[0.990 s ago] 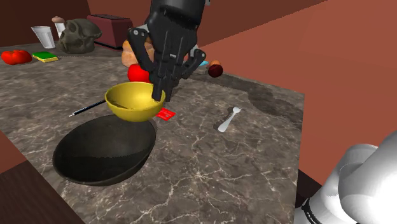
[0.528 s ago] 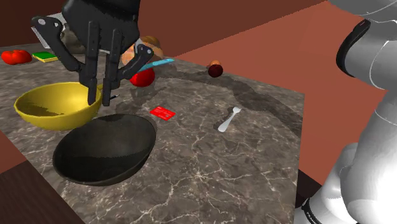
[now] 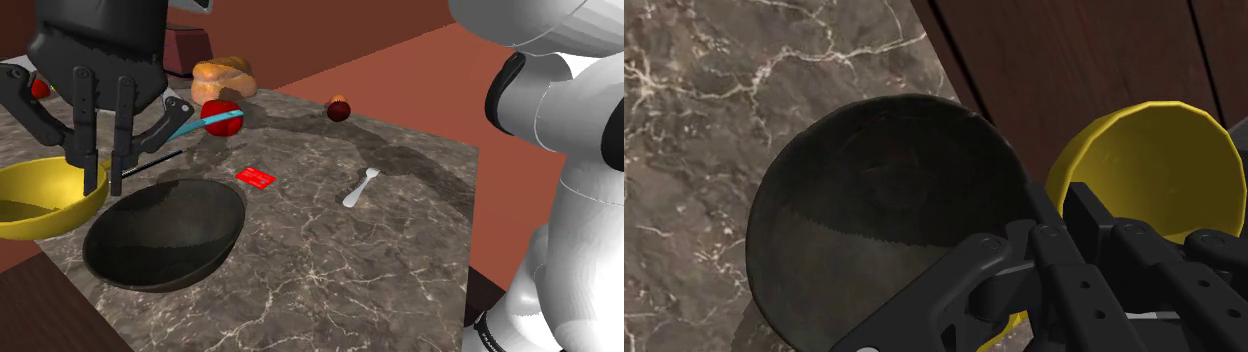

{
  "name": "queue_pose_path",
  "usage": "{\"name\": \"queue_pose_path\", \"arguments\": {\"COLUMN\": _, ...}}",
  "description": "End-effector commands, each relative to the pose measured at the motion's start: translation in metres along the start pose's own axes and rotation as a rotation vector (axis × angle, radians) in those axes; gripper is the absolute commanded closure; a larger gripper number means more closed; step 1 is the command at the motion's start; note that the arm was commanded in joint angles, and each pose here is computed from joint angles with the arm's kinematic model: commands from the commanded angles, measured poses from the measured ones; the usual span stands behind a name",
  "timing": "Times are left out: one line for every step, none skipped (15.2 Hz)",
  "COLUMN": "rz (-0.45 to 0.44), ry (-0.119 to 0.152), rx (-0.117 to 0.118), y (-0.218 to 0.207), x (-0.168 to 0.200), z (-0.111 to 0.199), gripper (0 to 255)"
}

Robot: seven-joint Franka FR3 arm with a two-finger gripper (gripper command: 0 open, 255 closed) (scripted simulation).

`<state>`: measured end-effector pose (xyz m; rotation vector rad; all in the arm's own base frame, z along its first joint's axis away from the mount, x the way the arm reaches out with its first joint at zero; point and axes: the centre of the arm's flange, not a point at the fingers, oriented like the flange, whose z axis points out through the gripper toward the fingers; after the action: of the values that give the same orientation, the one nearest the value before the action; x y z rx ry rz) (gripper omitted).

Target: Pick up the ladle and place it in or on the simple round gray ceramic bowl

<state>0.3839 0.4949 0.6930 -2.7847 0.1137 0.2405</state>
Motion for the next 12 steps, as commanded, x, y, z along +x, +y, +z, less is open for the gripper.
{"name": "queue_pose_path", "arguments": {"rz": 0.000, "ry": 0.000, "rx": 0.000, "y": 0.005, "x": 0.001, "z": 0.010, "gripper": 255}}
{"name": "queue_pose_path", "arguments": {"rz": 0.000, "ry": 0.000, "rx": 0.000, "y": 0.006, "x": 0.002, "z": 0.015, "gripper": 255}}
{"name": "queue_pose_path", "arguments": {"rz": 0.000, "ry": 0.000, "rx": 0.000, "y": 0.008, "x": 0.003, "z": 0.020, "gripper": 255}}
{"name": "queue_pose_path", "arguments": {"rz": 0.000, "ry": 0.000, "rx": 0.000, "y": 0.010, "x": 0.004, "z": 0.025, "gripper": 255}}
{"name": "queue_pose_path", "arguments": {"rz": 0.000, "ry": 0.000, "rx": 0.000, "y": 0.011, "x": 0.005, "z": 0.029, "gripper": 255}}
{"name": "queue_pose_path", "arguments": {"rz": 0.000, "ry": 0.000, "rx": 0.000, "y": 0.013, "x": 0.006, "z": 0.034, "gripper": 255}}
{"name": "queue_pose_path", "arguments": {"rz": 0.000, "ry": 0.000, "rx": 0.000, "y": 0.015, "x": 0.007, "z": 0.039, "gripper": 255}}
{"name": "queue_pose_path", "arguments": {"rz": 0.000, "ry": 0.000, "rx": 0.000, "y": 0.017, "x": 0.008, "z": 0.044, "gripper": 255}}
{"name": "queue_pose_path", "arguments": {"rz": 0.000, "ry": 0.000, "rx": 0.000, "y": 0.018, "x": 0.009, "z": 0.049, "gripper": 255}}
{"name": "queue_pose_path", "arguments": {"rz": 0.000, "ry": 0.000, "rx": 0.000, "y": 0.020, "x": 0.010, "z": 0.054, "gripper": 255}}
{"name": "queue_pose_path", "arguments": {"rz": 0.000, "ry": 0.000, "rx": 0.000, "y": 0.022, "x": 0.011, "z": 0.059, "gripper": 255}}
{"name": "queue_pose_path", "arguments": {"rz": 0.000, "ry": 0.000, "rx": 0.000, "y": 0.023, "x": 0.011, "z": 0.060, "gripper": 255}}
